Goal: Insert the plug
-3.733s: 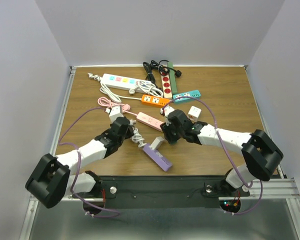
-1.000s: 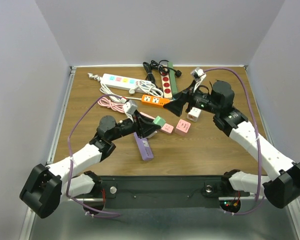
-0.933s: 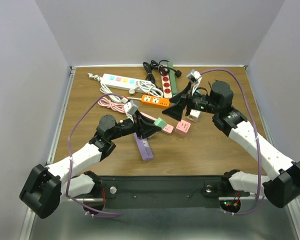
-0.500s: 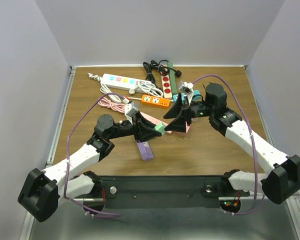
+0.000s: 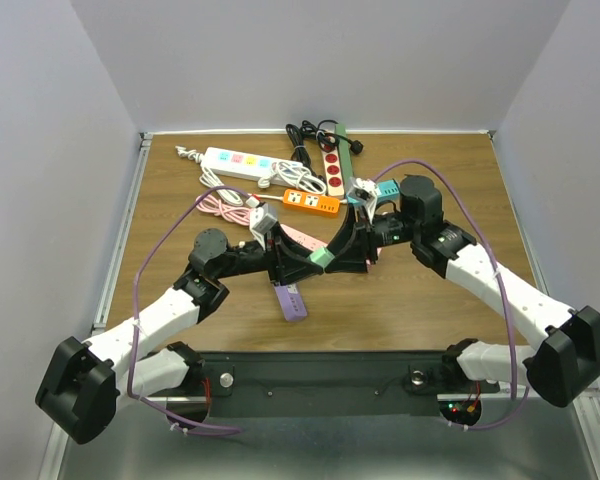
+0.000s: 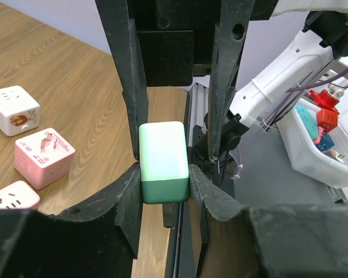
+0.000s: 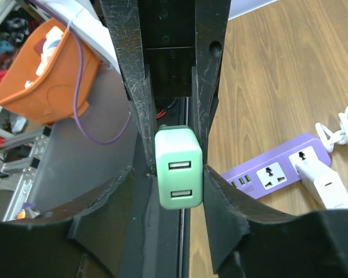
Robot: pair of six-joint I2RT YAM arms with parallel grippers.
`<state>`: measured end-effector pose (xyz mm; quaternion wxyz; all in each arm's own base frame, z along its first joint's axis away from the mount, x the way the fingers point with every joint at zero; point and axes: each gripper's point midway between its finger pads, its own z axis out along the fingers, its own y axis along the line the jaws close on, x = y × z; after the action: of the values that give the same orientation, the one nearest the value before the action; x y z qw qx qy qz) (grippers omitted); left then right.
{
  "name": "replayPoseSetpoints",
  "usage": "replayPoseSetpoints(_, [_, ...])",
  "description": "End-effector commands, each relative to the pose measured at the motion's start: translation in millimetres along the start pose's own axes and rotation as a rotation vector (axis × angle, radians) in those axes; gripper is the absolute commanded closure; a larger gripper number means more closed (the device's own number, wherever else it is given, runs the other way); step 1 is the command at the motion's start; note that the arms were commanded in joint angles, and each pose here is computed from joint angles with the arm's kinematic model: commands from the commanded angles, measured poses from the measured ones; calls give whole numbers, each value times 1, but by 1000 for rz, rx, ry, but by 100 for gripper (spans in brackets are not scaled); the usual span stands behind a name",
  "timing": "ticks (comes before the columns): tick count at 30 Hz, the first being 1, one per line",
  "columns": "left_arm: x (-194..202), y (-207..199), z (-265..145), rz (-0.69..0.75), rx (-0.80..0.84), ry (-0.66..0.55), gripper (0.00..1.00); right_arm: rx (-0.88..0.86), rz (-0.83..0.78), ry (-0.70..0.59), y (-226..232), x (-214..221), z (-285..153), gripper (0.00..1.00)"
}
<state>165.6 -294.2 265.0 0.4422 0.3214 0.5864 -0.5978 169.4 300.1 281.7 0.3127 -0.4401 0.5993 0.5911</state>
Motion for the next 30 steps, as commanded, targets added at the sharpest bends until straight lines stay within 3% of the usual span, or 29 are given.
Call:
replayPoseSetpoints(1, [-10, -11, 0, 44, 51, -31, 100, -28, -81, -10, 7, -14, 7, 51])
replayPoseSetpoints(8, [0, -8, 0, 23, 61, -11, 100, -19, -122, -11, 7, -15, 13, 72])
replayPoseSetpoints(11, [4, -6, 0, -6, 55, -12, 100, 23, -145, -25, 4, -17, 11, 99])
replayPoseSetpoints(13, [10, 0, 0, -36, 33, -11, 83, 77, -163, -48, 0, -21, 8, 99])
replayPoseSetpoints(14, [10, 3, -1, -41, 13, -22, 64, 98, -166, -54, -1, -23, 7, 99])
replayPoseSetpoints(18, [21, 22, -6, -80, -109, -11, 38, 232, -156, -105, -12, -31, -2, 100])
replayPoseSetpoints(22, [31, 41, -14, -105, -218, -3, 29, 330, -146, -148, -19, -35, -12, 100])
replayPoseSetpoints(25, [41, 56, -22, -138, -316, 2, 27, 376, -113, -158, -26, -31, -16, 99])
replayPoseSetpoints(30, [49, 104, -54, -184, -668, -10, 28, 463, -16, -144, -50, -9, -17, 100])
